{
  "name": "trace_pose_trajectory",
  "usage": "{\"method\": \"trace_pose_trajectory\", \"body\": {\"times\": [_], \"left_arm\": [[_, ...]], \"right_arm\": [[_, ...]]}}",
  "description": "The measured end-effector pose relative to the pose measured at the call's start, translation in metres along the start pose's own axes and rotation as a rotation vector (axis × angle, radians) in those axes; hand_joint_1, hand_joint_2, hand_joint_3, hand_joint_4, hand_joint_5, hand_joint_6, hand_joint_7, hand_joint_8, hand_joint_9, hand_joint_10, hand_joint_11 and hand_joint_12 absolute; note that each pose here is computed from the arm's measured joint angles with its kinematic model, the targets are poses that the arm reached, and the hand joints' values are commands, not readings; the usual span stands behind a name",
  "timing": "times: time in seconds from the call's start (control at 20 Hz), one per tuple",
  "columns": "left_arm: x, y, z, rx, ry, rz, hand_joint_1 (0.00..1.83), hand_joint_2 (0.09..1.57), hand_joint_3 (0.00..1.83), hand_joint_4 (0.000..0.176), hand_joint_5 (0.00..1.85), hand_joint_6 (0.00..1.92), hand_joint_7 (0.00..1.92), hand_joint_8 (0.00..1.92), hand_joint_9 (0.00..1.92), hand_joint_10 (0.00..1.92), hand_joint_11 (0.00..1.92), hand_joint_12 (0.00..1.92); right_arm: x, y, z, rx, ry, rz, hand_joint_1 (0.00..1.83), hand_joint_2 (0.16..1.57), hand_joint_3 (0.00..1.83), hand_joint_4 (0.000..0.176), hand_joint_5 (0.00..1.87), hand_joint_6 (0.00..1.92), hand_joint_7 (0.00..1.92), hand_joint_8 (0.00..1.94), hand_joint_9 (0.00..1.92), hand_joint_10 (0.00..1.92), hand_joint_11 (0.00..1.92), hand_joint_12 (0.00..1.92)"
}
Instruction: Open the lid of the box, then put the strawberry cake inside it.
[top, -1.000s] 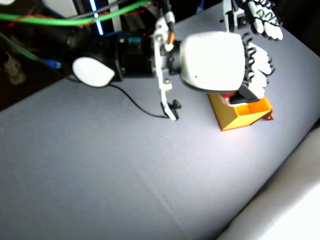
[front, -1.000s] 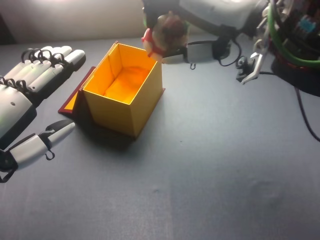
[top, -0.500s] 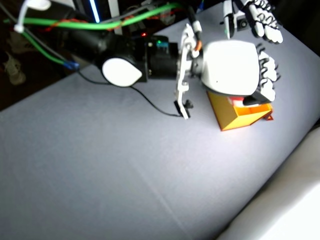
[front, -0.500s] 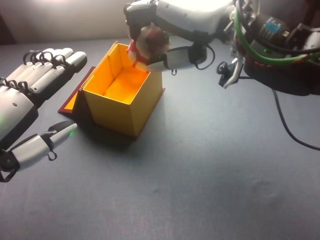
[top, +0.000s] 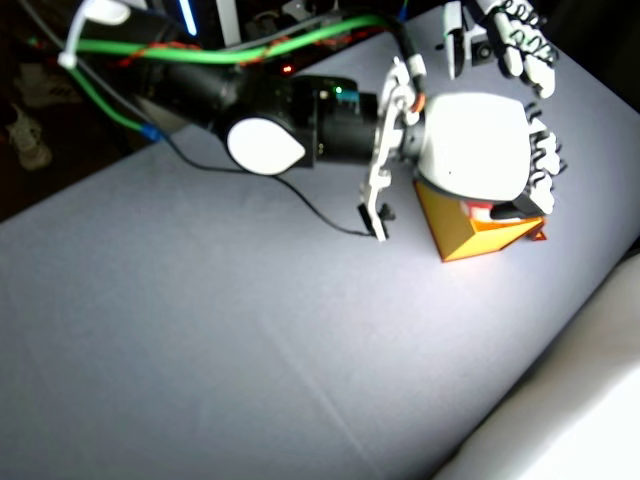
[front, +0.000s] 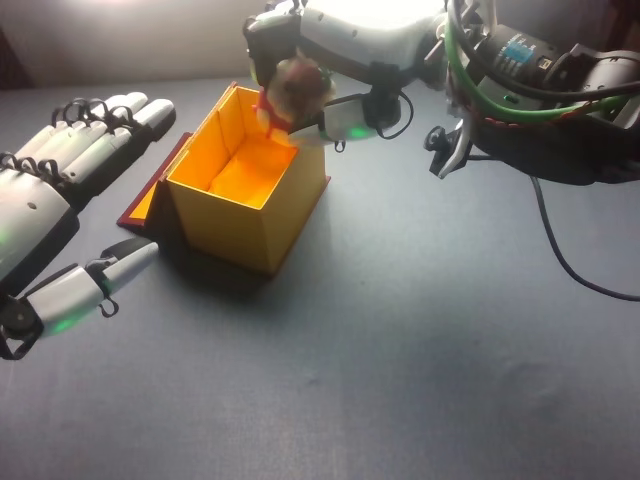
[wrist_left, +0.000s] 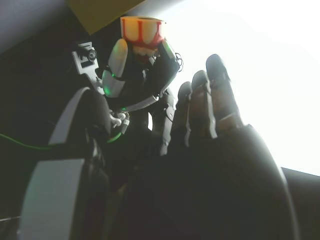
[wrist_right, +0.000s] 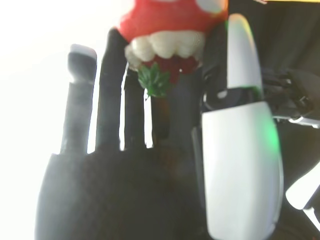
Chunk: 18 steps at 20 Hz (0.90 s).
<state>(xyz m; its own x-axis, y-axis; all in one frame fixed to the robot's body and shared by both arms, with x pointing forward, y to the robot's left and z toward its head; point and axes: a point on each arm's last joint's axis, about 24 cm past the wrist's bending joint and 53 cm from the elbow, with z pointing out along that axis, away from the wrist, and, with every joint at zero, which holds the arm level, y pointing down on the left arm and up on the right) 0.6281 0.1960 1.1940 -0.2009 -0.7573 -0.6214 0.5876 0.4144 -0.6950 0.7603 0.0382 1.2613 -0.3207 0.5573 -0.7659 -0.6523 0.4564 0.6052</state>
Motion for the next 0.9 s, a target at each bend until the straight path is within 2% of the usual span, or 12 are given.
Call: {"method": "trace_pose_trajectory", "body": {"times": [0.1, 0.15, 0.2, 0.25, 0.35, 0.45, 0.55, 0.6, 0.7, 0.8, 0.85, 0.9], "left_arm": [[0.0, 0.0, 0.0, 0.0, 0.0, -0.001, 0.74, 1.41, 0.0, 0.094, 0.0, 0.0, 0.0, 0.0, 0.0, 0.0, 0.0, 0.52], [0.0, 0.0, 0.0, 0.0, 0.0, -0.002, 0.74, 1.4, 0.0, 0.118, 0.0, 0.0, 0.0, 0.0, 0.0, 0.0, 0.0, 0.47], [0.0, 0.0, 0.0, -0.001, -0.002, -0.004, 0.71, 1.4, 0.0, 0.104, 0.0, 0.0, 0.0, 0.0, 0.0, 0.0, 0.0, 0.54], [0.0, 0.0, 0.0, -0.001, -0.002, -0.003, 0.71, 1.4, 0.0, 0.104, 0.0, 0.0, 0.0, 0.0, 0.0, 0.0, 0.0, 0.54], [-0.001, 0.0, 0.0, -0.002, -0.003, -0.003, 0.75, 1.4, 0.0, 0.087, 0.0, 0.0, 0.0, 0.0, 0.0, 0.0, 0.0, 0.44], [-0.001, 0.0, 0.0, -0.001, -0.003, -0.004, 0.74, 1.4, 0.0, 0.101, 0.0, 0.0, 0.0, 0.0, 0.0, 0.0, 0.0, 0.35], [-0.001, 0.001, 0.0, -0.003, -0.006, -0.004, 0.68, 1.41, 0.0, 0.09, 0.0, 0.0, 0.0, 0.0, 0.0, 0.0, 0.0, 0.52], [-0.002, 0.001, 0.0, -0.004, -0.007, -0.005, 0.72, 1.41, 0.0, 0.087, 0.0, 0.0, 0.0, 0.0, 0.0, 0.0, 0.0, 0.41], [-0.003, 0.002, -0.001, -0.006, -0.012, -0.006, 0.7, 1.41, 0.0, 0.097, 0.0, 0.0, 0.0, 0.0, 0.0, 0.0, 0.0, 0.38], [-0.004, 0.003, -0.002, -0.013, -0.02, -0.007, 0.71, 1.41, 0.0, 0.09, 0.0, 0.0, 0.0, 0.0, 0.0, 0.0, 0.0, 0.33], [-0.005, 0.003, -0.002, -0.011, -0.022, -0.008, 0.71, 1.39, 0.0, 0.103, 0.0, 0.0, 0.0, 0.0, 0.0, 0.0, 0.0, 0.12], [-0.004, 0.002, -0.003, -0.011, -0.023, -0.01, 0.71, 1.39, 0.0, 0.103, 0.0, 0.0, 0.0, 0.0, 0.0, 0.0, 0.0, 0.12]], "right_arm": [[0.001, -0.002, 0.0, 0.006, 0.004, 0.004, 1.32, 1.28, 0.0, 0.0, 0.63, 1.32, 0.62, 1.52, 0.71, 1.69, 0.52, 1.9], [0.001, -0.002, 0.001, 0.01, 0.006, 0.004, 1.19, 1.31, 0.0, 0.0, 0.59, 1.49, 0.63, 1.58, 0.79, 1.85, 0.82, 1.92], [0.003, -0.004, 0.003, 0.016, 0.009, 0.008, 1.1, 1.23, 0.0, 0.0, 0.26, 0.65, 0.39, 0.94, 0.46, 1.38, 0.53, 1.86], [0.003, -0.004, 0.003, 0.017, 0.01, 0.008, 1.1, 1.23, 0.0, 0.0, 0.26, 0.65, 0.39, 0.94, 0.46, 1.38, 0.53, 1.86], [0.006, -0.007, 0.003, 0.029, 0.021, 0.007, 0.81, 1.2, 0.0, 0.0, 0.1, 0.14, 0.26, 0.1, 0.16, 0.57, 0.02, 1.63], [0.007, -0.009, 0.003, 0.035, 0.024, 0.009, 0.65, 1.18, 0.0, 0.0, 0.03, 0.08, 0.17, 0.03, 0.03, 0.5, 0.0, 1.61], [0.009, -0.009, 0.003, 0.036, 0.034, 0.019, 0.54, 1.17, 0.0, 0.016, 0.0, 0.0, 0.01, 0.0, 0.0, 0.03, 0.0, 0.88], [0.011, -0.007, 0.003, 0.029, 0.041, 0.018, 0.45, 1.19, 0.0, 0.0, 0.0, 0.0, 0.0, 0.0, 0.0, 0.0, 0.0, 0.7], [0.012, -0.006, 0.003, 0.024, 0.047, 0.026, 0.39, 1.15, 0.0, 0.009, 0.0, 0.0, 0.0, 0.0, 0.0, 0.0, 0.0, 0.33], [0.008, -0.01, 0.0, 0.029, 0.043, 0.031, 0.33, 1.15, 0.0, 0.015, 0.0, 0.0, 0.0, 0.0, 0.0, 0.0, 0.0, 0.88], [0.001, -0.013, -0.005, 0.034, 0.035, 0.044, 0.39, 1.19, 0.0, 0.0, 0.0, 0.0, 0.0, 0.0, 0.0, 0.0, 0.0, 0.2], [-0.005, -0.016, -0.008, 0.034, 0.026, 0.049, 0.39, 1.19, 0.0, 0.0, 0.0, 0.0, 0.0, 0.0, 0.0, 0.0, 0.0, 0.2]]}}
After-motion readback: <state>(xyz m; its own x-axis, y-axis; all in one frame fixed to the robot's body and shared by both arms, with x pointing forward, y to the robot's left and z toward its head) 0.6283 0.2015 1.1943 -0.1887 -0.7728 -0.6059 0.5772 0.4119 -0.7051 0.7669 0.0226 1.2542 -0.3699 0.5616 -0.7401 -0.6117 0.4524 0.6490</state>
